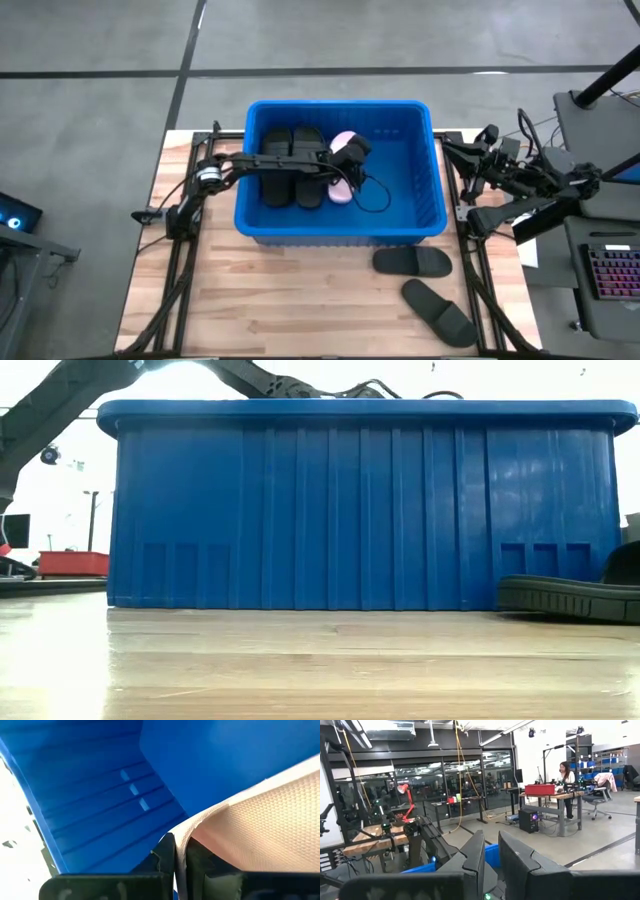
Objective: Pick and place slides into bin
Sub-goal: Put the pink slide into the blue bin, then put the black slide into the blue bin
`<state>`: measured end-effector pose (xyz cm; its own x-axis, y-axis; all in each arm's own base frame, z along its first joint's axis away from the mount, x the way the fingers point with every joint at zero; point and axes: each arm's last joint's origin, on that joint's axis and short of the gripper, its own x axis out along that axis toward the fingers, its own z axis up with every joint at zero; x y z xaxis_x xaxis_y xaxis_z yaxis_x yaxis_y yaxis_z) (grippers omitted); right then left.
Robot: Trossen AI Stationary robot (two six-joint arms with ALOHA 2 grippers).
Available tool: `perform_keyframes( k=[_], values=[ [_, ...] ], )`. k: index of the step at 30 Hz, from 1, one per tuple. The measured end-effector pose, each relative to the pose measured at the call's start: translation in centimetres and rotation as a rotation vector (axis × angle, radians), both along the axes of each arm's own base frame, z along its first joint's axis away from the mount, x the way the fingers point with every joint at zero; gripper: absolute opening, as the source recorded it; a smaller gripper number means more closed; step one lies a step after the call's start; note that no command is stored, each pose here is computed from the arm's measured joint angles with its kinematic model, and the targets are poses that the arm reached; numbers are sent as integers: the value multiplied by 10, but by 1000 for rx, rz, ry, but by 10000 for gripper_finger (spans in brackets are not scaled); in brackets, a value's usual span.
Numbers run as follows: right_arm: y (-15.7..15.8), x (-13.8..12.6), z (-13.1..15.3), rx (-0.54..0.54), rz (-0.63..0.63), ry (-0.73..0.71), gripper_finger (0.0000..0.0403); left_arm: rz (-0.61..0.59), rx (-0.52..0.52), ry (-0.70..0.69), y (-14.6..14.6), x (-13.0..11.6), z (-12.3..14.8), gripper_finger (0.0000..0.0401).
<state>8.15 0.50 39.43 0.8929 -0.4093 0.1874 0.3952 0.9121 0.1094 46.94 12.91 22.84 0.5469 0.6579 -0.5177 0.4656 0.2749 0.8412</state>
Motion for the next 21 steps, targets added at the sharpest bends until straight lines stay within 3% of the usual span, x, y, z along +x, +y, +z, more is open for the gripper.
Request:
perform_keyframes(
  k=[9,21],
  values=[
    [0,0,0,0,0,0,47,38,-19,-28,4,-1,0,42],
    [0,0,0,-1,6,-1,47,68,-38,-46,6,-2,0,168]
  ],
)
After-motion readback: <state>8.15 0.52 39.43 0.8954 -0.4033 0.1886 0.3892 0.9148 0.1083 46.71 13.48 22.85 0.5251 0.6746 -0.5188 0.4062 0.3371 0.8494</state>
